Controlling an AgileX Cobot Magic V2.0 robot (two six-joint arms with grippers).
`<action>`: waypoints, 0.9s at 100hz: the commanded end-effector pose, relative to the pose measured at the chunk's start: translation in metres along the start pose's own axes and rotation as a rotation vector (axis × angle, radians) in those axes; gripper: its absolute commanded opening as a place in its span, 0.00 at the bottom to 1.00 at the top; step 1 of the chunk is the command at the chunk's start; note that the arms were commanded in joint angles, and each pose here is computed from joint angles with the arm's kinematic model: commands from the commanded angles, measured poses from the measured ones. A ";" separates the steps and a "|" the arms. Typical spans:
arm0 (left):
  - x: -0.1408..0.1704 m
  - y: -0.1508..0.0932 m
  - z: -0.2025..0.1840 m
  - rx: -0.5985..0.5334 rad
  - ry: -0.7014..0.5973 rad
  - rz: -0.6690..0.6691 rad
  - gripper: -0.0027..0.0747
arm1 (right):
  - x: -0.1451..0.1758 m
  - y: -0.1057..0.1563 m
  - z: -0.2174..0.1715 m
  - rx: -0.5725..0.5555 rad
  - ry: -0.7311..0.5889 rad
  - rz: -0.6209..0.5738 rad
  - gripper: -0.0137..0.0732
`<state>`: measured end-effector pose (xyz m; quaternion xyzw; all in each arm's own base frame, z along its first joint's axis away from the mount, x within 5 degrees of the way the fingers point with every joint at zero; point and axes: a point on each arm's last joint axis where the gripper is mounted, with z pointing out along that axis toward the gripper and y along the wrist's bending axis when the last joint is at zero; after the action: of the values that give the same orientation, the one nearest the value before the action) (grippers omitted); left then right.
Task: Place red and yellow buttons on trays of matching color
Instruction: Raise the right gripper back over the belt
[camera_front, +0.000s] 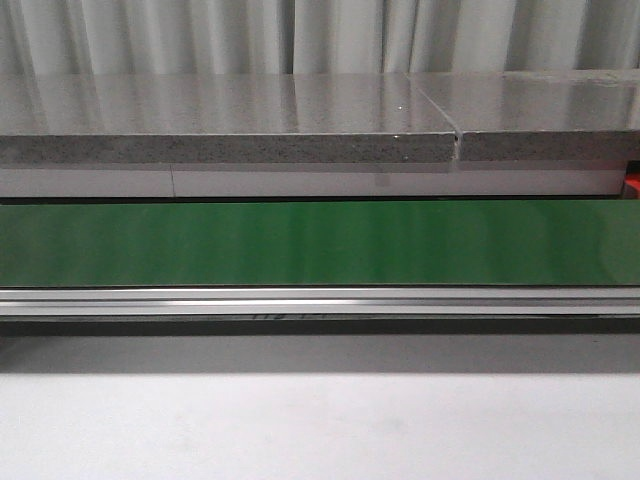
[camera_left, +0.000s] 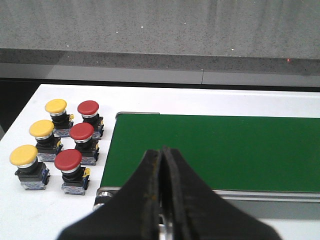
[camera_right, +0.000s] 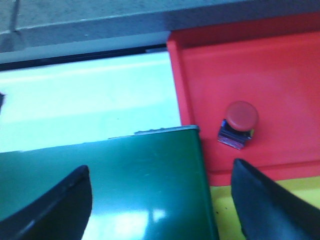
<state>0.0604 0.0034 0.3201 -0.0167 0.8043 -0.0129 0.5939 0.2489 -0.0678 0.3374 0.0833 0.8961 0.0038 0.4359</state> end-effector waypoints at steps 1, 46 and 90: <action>-0.014 -0.002 -0.003 0.019 -0.091 0.002 0.01 | -0.006 0.015 -0.021 -0.013 -0.144 -0.072 0.82; -0.014 -0.002 -0.003 0.019 -0.091 0.002 0.01 | 0.049 0.045 -0.052 -0.106 -0.218 -0.150 0.53; -0.014 -0.002 -0.003 0.019 -0.091 0.002 0.01 | 0.050 0.046 -0.062 -0.108 -0.246 -0.154 0.08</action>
<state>0.0604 0.0035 0.3202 -0.0164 0.8042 -0.0119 0.5940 0.1768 -0.0094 0.3247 -0.0139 0.8638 0.0174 0.5034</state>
